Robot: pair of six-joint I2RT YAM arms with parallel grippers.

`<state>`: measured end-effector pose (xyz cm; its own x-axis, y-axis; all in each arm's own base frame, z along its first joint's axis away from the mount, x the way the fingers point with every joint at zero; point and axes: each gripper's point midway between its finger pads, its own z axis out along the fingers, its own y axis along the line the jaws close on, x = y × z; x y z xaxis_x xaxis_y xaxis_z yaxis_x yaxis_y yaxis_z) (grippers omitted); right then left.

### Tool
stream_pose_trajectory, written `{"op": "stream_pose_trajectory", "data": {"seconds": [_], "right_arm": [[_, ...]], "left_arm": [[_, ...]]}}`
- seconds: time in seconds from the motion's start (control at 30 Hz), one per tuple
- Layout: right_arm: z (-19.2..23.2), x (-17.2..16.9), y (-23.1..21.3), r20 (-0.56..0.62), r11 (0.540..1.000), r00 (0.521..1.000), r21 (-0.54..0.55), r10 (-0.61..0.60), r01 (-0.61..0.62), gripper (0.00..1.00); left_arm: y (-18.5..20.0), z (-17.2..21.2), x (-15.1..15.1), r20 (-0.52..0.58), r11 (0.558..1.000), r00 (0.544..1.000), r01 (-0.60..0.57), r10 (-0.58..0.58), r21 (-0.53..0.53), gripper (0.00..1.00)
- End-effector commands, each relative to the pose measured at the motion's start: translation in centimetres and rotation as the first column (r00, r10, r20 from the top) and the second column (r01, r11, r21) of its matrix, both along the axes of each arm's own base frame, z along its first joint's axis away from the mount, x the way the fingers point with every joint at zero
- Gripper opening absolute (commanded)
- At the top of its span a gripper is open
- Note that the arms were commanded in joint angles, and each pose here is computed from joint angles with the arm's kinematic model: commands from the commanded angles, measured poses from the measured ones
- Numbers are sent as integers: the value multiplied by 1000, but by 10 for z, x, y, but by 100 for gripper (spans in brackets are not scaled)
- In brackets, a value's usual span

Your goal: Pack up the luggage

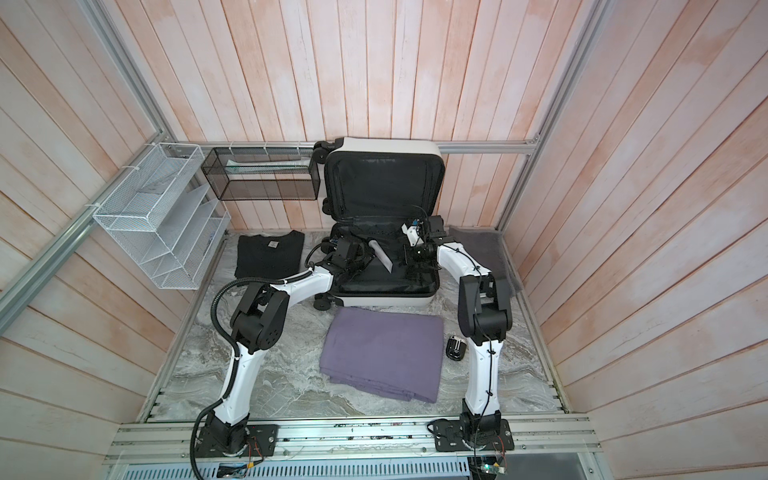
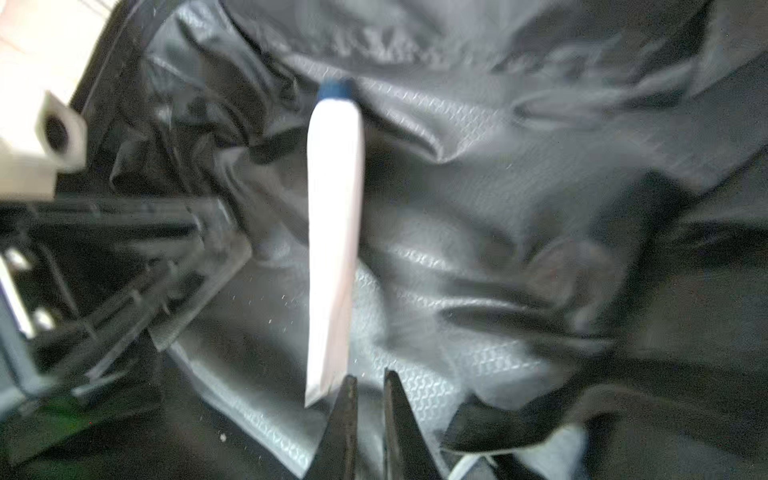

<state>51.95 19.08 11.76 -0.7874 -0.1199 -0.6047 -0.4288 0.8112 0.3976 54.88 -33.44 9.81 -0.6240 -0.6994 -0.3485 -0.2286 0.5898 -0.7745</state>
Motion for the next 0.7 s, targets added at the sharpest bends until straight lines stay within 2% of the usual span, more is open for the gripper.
{"op": "stream_pose_trajectory", "data": {"seconds": [0.0,0.2,0.37,0.5,0.67], "right_arm": [[-7,-1,-9,-35,999,999,-43,-33,32,17],[14,2,9,1,999,999,-31,-32,32,37],[19,8,40,29,997,1000,-73,6,-4,51],[15,22,61,39,997,999,-79,2,1,55],[11,40,89,44,999,999,-46,-4,6,62]], "left_arm": [[2,7,-4,12,1000,1000,-6,6,-7,78],[3,58,-11,104,999,993,50,-51,15,83],[15,103,-24,162,993,982,83,-96,88,95],[35,129,-35,194,987,975,86,-111,132,100],[71,146,-50,187,981,976,81,-114,176,100]]}}
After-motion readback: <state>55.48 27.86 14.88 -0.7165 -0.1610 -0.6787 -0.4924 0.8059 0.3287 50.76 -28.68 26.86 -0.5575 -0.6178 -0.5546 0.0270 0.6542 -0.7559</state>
